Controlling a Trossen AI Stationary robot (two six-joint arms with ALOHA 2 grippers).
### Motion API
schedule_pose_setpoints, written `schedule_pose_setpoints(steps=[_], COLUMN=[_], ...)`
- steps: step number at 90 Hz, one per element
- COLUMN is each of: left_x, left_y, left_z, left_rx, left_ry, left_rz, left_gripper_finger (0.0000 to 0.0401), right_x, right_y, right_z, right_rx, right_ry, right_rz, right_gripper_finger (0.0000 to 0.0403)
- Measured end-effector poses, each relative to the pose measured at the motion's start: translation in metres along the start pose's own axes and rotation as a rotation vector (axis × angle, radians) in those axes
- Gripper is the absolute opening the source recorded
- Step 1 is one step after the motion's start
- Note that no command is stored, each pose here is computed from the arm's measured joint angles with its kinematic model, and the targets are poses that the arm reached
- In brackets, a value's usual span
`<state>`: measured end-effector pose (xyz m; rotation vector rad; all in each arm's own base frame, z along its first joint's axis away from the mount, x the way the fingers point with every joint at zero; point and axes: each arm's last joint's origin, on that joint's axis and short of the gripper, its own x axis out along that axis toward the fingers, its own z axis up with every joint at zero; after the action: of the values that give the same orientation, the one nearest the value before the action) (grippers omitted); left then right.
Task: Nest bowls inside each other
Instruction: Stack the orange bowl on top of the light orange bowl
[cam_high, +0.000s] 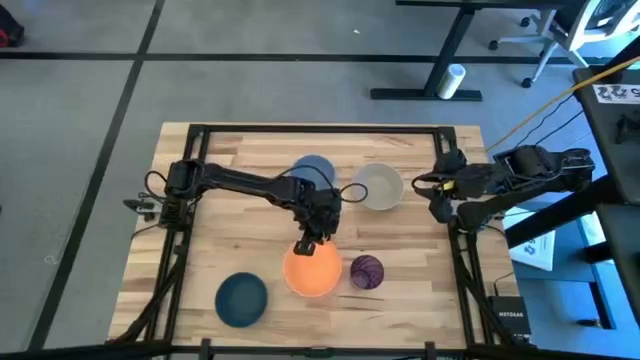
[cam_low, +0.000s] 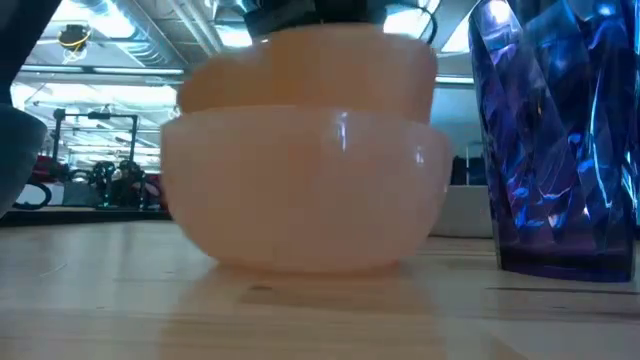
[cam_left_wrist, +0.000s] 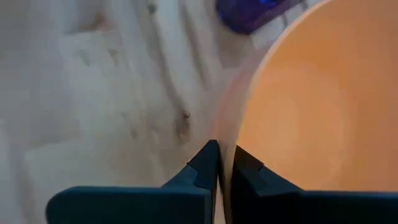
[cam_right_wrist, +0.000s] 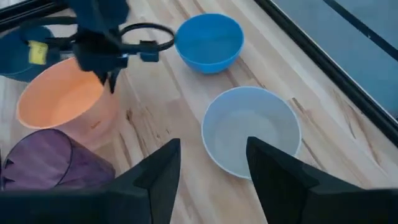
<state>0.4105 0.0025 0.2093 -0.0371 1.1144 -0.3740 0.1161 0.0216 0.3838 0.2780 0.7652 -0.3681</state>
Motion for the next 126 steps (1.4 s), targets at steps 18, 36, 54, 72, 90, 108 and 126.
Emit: schedule_pose_setpoints(steps=[18,36,54,72,90,108,126], left_x=[-0.006,-0.006,0.003,0.001,-0.002,-0.002,-0.002], left_y=[0.017,0.021,0.024,0.027,0.031,0.031,0.029], left_z=[-0.008,-0.014,-0.027,-0.028,-0.029,-0.03,-0.032], left_rx=[-0.021,-0.022,-0.038,-0.05,-0.047,-0.041,-0.04], left_ry=[0.033,0.065,0.095,0.083,0.081,0.088,0.111], left_rz=[0.012,0.007,-0.007,-0.016,-0.011,-0.013,-0.024], left_gripper_finger=[0.0,0.0,0.0,0.0005,0.0039,0.0076,0.0104], right_x=[0.0,0.0,0.0,0.0,0.0,0.0,0.0], right_y=[0.0,0.0,0.0,0.0,0.0,0.0,0.0], right_z=[0.0,0.0,0.0,0.0,0.0,0.0,0.0], right_rx=[0.0,0.0,0.002,0.003,0.003,0.004,0.004], right_ry=[0.0,0.0,0.0,0.004,0.005,0.005,0.004], right_rz=[0.0,0.0,0.001,0.007,0.007,0.007,0.008], right_gripper_finger=[0.017,0.017,0.017,0.017,0.017,0.017,0.017])
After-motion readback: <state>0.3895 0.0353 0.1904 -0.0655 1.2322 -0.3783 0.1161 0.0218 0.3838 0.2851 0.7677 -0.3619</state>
